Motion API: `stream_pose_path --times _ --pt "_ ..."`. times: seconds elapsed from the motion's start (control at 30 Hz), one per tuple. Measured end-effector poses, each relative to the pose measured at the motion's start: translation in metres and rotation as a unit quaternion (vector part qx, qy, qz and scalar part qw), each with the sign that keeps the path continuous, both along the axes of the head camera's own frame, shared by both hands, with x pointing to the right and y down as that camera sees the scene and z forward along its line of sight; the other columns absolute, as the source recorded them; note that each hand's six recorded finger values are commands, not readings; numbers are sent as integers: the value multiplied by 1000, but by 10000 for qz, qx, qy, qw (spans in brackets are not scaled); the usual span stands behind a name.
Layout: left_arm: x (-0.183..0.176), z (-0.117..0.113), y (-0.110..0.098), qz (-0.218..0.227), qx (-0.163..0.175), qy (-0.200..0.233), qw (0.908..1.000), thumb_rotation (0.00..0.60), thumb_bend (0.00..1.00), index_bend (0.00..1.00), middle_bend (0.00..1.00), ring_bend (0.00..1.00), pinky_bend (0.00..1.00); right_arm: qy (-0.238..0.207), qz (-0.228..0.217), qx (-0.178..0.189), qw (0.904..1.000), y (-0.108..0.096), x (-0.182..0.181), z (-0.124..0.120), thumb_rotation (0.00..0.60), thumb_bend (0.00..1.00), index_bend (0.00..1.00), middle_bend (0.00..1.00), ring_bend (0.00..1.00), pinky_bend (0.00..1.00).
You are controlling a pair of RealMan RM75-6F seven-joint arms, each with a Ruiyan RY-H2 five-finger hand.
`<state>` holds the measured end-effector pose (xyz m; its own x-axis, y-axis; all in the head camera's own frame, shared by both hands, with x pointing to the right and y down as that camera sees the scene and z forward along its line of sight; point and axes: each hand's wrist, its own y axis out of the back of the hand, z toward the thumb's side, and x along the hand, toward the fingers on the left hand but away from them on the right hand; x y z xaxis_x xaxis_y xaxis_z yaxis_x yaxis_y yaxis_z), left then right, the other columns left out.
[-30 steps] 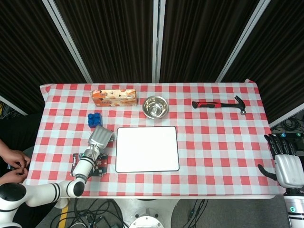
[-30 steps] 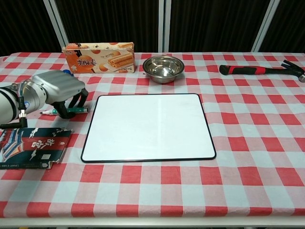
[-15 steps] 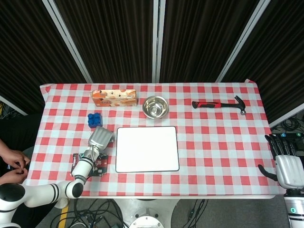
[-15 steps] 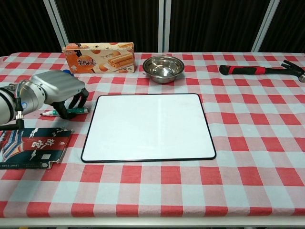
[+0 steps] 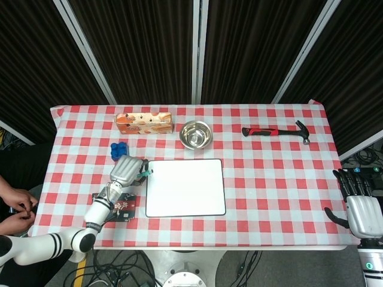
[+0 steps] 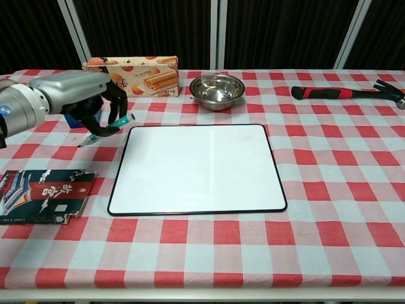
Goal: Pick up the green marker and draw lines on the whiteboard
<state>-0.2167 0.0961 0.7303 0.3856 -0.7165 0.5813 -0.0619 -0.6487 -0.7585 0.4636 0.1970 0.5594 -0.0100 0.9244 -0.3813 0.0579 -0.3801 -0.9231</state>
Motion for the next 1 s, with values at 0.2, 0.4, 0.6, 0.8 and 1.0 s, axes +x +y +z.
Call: stream_pose_path --times 0.2,0.4,0.6,0.8,1.0 --pt "27 -9 2 57 -84 1240 9922 600 453 560 621 761 1000 25 46 4 10000 1 3 -1 600 133 0 70 0 0" --pt "42 2 -1 377 109 1417 9891 600 453 560 621 761 1000 62 34 -3 10000 1 2 0 600 134 0 71 0 0" --pt "48 15 -7 483 232 1419 9884 600 453 560 623 762 1000 73 54 25 10000 1 2 -2 600 134 0 71 0 0" --pt "51 25 -7 412 157 1562 9867 600 452 559 623 761 1000 75 55 -6 10000 3 0 -2 600 134 0 70 0 0" --pt "53 31 -5 367 130 1647 9856 600 453 560 623 761 1000 93 42 -18 9999 3 -1 -2 600 135 0 70 0 0"
